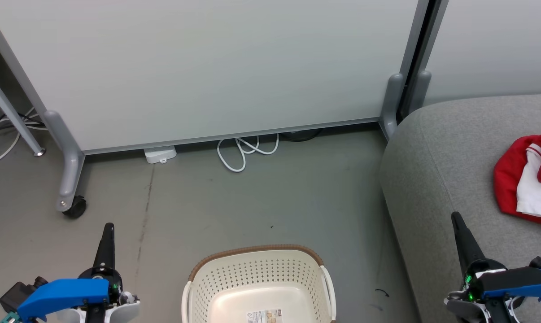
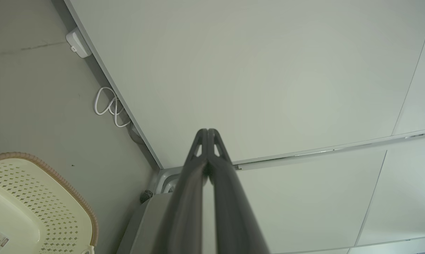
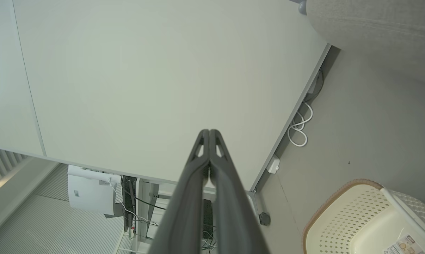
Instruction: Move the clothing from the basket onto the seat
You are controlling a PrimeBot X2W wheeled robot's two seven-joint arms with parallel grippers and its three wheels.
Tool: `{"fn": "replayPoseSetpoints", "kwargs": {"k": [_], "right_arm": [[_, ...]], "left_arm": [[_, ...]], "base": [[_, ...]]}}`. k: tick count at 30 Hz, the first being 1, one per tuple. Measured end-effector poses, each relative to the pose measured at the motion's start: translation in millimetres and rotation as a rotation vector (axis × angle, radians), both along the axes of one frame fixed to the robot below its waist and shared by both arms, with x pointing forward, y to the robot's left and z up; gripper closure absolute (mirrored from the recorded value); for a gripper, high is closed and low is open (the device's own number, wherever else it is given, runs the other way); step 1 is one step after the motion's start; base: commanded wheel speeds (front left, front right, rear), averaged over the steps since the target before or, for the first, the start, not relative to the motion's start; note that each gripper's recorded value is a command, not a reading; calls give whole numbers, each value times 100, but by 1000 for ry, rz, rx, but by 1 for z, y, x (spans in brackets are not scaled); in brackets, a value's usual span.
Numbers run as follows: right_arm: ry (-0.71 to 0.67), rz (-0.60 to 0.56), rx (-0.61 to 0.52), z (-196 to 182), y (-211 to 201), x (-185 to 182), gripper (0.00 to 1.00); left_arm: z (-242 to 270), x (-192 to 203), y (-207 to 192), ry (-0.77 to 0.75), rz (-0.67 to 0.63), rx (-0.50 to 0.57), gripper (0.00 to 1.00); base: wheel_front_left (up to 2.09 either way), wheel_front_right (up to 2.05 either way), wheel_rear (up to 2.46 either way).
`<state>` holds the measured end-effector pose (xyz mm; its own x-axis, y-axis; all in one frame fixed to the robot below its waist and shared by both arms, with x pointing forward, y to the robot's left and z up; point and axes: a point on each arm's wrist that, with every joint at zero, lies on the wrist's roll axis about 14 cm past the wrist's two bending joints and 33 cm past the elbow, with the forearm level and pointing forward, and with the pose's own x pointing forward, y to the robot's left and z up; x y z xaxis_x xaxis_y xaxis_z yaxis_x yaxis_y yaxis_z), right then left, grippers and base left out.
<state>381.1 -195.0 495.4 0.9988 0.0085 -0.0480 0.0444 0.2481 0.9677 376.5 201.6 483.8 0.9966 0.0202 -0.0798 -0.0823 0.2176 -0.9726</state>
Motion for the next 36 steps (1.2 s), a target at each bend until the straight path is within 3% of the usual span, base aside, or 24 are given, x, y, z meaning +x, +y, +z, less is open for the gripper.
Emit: {"fn": "replayPoseSetpoints", "kwargs": {"k": [21,36], "right_arm": [[-28,-12,184,7,-3,5,100],[-38,-16,254,9,-5,7,100]], "left_arm": [[13,8,-1,-47,-5,-162,100],[20,11,-2,-71,-10,-223,100]], "base": [[0,0,0],[0,0,0]]}}
